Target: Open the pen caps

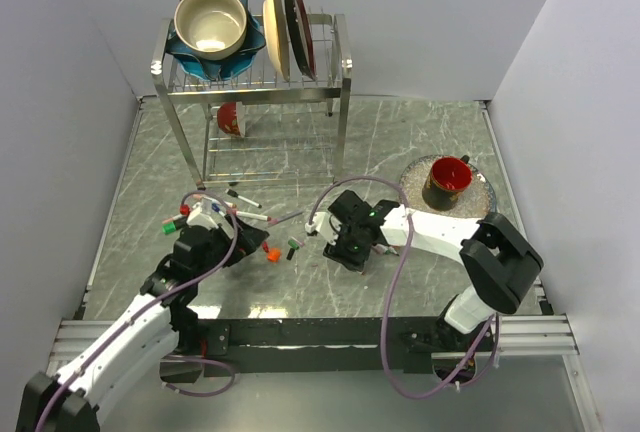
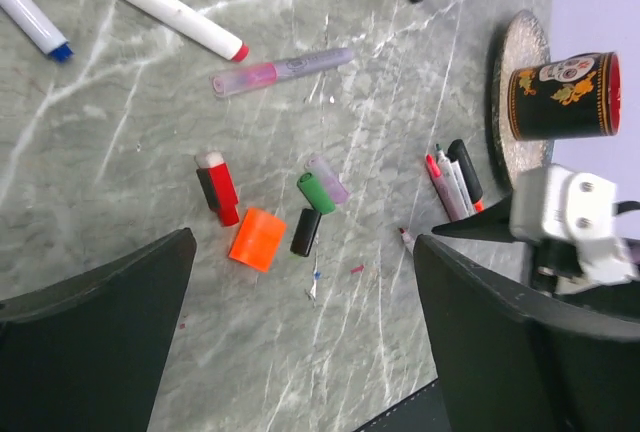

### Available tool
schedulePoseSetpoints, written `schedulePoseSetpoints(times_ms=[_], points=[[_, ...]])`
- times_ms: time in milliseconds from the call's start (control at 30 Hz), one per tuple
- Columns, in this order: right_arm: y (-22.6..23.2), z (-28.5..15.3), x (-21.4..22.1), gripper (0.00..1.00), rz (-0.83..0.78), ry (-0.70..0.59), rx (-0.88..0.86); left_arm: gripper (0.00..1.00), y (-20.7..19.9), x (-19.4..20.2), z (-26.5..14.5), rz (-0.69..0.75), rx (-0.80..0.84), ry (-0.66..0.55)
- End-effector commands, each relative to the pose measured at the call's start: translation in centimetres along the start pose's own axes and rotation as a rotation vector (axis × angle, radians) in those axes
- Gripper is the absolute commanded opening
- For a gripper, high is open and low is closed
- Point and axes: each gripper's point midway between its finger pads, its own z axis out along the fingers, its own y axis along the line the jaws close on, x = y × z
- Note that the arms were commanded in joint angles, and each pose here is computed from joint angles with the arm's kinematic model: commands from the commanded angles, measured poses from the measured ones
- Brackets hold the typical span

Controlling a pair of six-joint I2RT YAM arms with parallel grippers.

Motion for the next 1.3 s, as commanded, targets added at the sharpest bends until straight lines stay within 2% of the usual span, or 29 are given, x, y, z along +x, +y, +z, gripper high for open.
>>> schedulePoseSetpoints(times_ms=[0,167,400,467,633,733,767,800,1133,1267], points=[[-0.9,1.0,0.2,0.53,-0.009,0.033,0.077,0.99,0.2,-0.8,-1.0,0.01,-0.032,-0.04],[-1.6,1.4,1.1,0.47,-0.01,0.08,0.121,0.99,0.1,-0.9,-1.1,0.016,-0.031,-0.041],[-4.2,0.6,1.9,0.22,0.013,0.105,0.247,0.99,0.0,-1.1,-1.0,0.032,-0.028,-0.043],[-5.2,0.0,2.0,0.21,0.033,0.096,0.282,0.99,0.0,-1.0,-0.9,0.038,-0.032,-0.034],[-7.2,-1.4,2.2,0.23,0.071,0.077,0.36,1.0,-0.1,-1.0,-0.7,0.05,-0.032,-0.024],[-7.7,-2.4,1.9,0.36,0.099,0.04,0.356,0.99,-0.3,-0.9,-0.7,0.057,-0.03,-0.014],[-7.7,-3.0,1.8,0.43,0.107,0.021,0.357,0.99,-0.4,-1.0,-0.6,0.063,-0.027,-0.014],[-7.5,-3.2,1.4,0.45,0.112,-0.004,0.332,0.99,-0.4,-1.1,-0.6,0.068,-0.032,-0.014],[-7.9,-6.1,0.0,0.46,0.193,-0.158,0.272,0.99,-2.4,-2.2,0.0,0.16,-0.044,0.015],[-8.1,-8.0,-0.8,0.46,0.227,-0.255,0.237,0.94,-2.6,-2.0,1.5,0.254,-0.112,0.057]])
